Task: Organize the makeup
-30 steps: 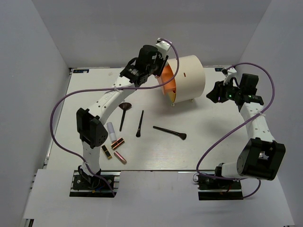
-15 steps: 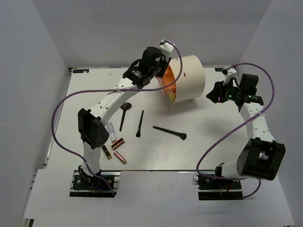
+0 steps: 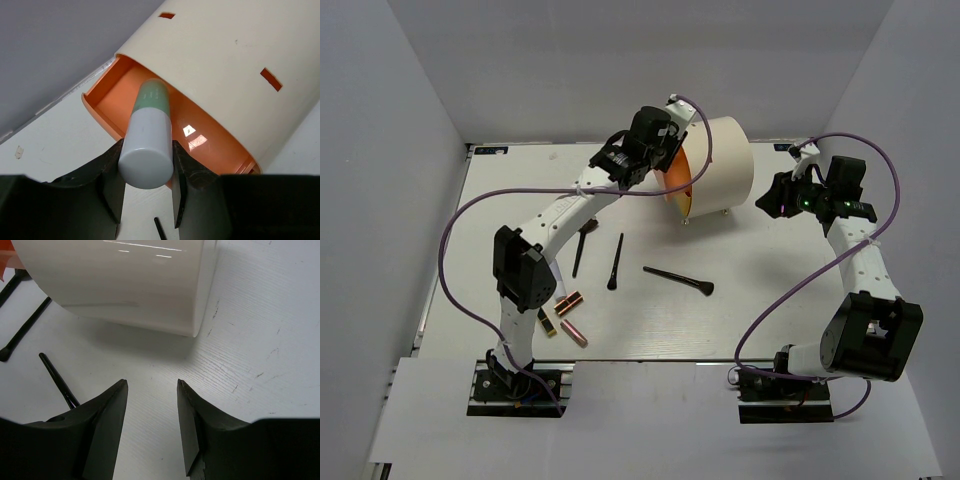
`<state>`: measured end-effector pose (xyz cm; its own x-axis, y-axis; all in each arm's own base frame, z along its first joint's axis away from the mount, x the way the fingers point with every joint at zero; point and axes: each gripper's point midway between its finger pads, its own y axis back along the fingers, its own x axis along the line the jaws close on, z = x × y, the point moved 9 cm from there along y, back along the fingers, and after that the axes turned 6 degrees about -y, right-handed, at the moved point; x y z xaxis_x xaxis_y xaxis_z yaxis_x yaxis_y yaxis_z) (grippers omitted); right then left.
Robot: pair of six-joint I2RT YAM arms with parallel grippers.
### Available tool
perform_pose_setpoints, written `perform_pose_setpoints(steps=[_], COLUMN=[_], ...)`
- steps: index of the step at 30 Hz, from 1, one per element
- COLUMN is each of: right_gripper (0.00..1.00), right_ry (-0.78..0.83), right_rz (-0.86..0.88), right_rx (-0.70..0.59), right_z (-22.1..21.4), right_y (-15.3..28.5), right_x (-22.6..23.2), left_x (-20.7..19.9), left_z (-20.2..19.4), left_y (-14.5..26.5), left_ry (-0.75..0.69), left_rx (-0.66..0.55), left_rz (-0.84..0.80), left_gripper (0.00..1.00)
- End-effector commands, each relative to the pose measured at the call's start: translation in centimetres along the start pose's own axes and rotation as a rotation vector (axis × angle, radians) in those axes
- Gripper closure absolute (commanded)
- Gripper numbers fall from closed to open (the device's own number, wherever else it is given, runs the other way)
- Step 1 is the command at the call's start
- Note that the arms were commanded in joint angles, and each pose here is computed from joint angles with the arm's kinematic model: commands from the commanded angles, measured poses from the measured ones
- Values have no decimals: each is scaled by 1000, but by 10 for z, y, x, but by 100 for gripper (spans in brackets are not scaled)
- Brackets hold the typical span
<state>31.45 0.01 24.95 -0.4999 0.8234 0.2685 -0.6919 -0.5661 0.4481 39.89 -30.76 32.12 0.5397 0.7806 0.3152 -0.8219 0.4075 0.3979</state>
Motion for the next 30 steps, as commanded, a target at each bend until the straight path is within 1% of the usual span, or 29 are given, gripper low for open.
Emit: perform_pose_setpoints(steps=[1,3,5,8,16,30], right_gripper=[50,50,50,50,50,50], right_ry=[30,28,28,29,29,23], right_rz=[4,3,4,4,1,3], right_rx=[-47,-46,-46,-47,-50,-46], right_z=[9,8,8,8,9,7], right_y=[5,5,5,5,5,5], right_x=[4,4,4,4,3,4], left_x=[6,2,2,1,-11,-13], left_z=[22,24,23,22,18,30], left_y=[14,15,14,13,9,18], left_ry=[3,0,1,0,-13,6], left_rx=[-73,-77,-75,-71,-58,-101], left_rz=[27,23,24,21,-3,-21], left_gripper=[66,61,52,48,47,45])
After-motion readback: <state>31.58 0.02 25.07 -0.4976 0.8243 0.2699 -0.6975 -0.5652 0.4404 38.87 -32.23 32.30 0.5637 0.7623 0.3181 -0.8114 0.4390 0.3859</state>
